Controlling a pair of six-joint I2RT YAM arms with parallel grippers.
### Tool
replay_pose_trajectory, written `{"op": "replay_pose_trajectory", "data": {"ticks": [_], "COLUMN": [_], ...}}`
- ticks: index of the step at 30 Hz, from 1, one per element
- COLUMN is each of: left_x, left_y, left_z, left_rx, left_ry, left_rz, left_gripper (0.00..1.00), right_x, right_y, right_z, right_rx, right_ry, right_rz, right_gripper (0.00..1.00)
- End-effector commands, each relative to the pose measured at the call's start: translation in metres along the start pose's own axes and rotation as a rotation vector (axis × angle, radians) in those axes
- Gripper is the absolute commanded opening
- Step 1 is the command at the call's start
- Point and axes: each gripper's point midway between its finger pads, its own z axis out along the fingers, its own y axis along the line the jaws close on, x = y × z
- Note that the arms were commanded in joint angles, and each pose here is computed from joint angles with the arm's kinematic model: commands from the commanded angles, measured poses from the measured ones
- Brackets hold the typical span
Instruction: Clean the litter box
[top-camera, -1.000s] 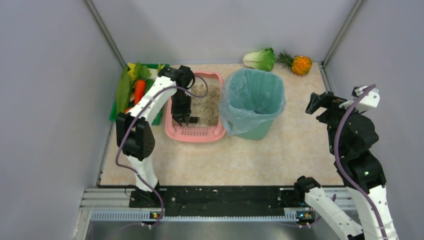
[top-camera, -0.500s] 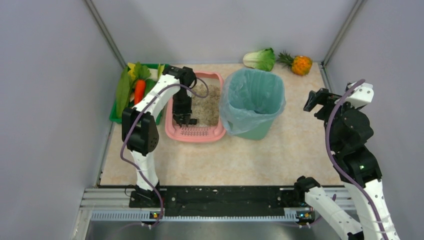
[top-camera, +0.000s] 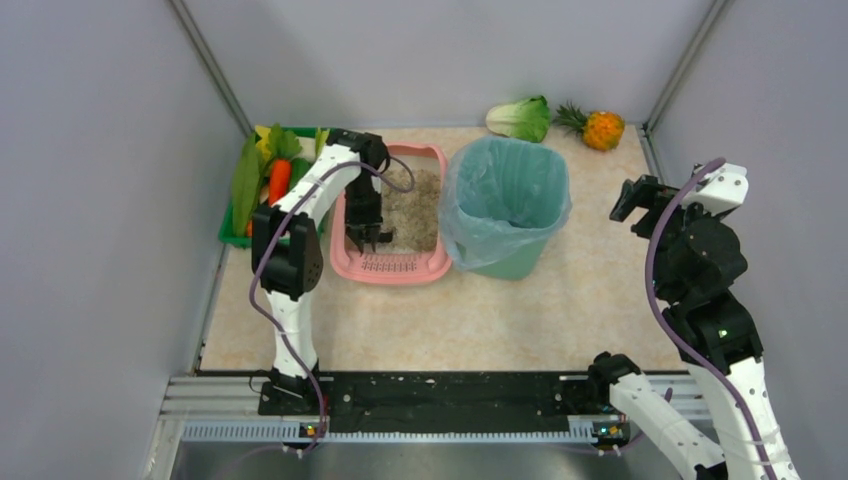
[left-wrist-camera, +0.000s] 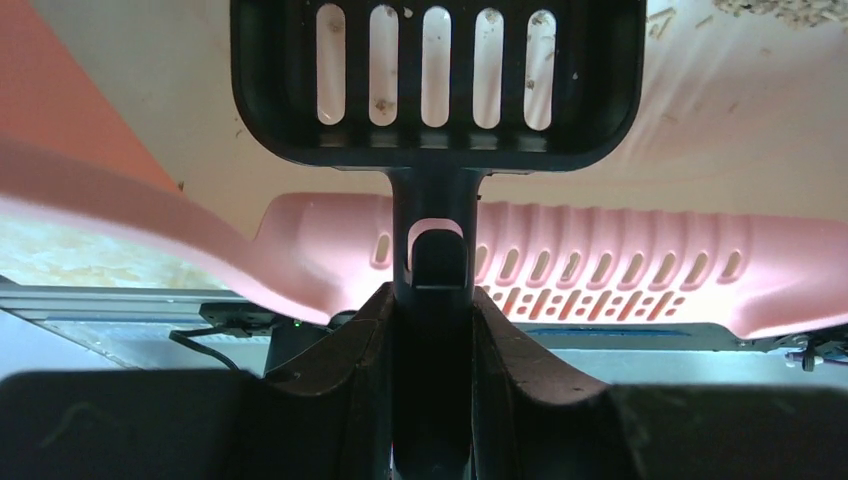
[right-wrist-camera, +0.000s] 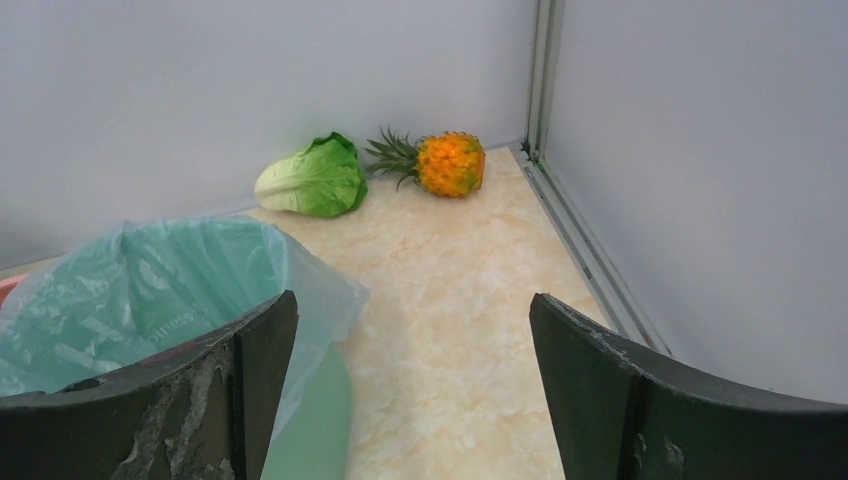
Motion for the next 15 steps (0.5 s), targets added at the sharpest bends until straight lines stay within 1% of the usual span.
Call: {"op": "replay_pose_trajectory", "data": {"ticks": [1,9,15], "left_x": [-0.022,-0.041,-0.059], "left_y": [0.001,-0.004,-0.006], "left_z": [0.014,0.023,0.024], "left_rx": [-0.009,0.001,0.008], "left_ry": [-0.027,-0.045,-0.084], "left_rz": [0.001,0.0,0.003], "left_gripper": [0.0,0.0,0.0], "right_x": [-0.007,-0.005,-0.006], "right_y": [0.0,0.001,0.002], "right_z": [0.002,0.003,0.004], "right_rx": [0.009,0.008,0.008], "right_ry": [-0.03,-0.029,-0.028], "right_rz": [0.005,0.012,0.008], "right_gripper": [0.87,0.87,0.87]}}
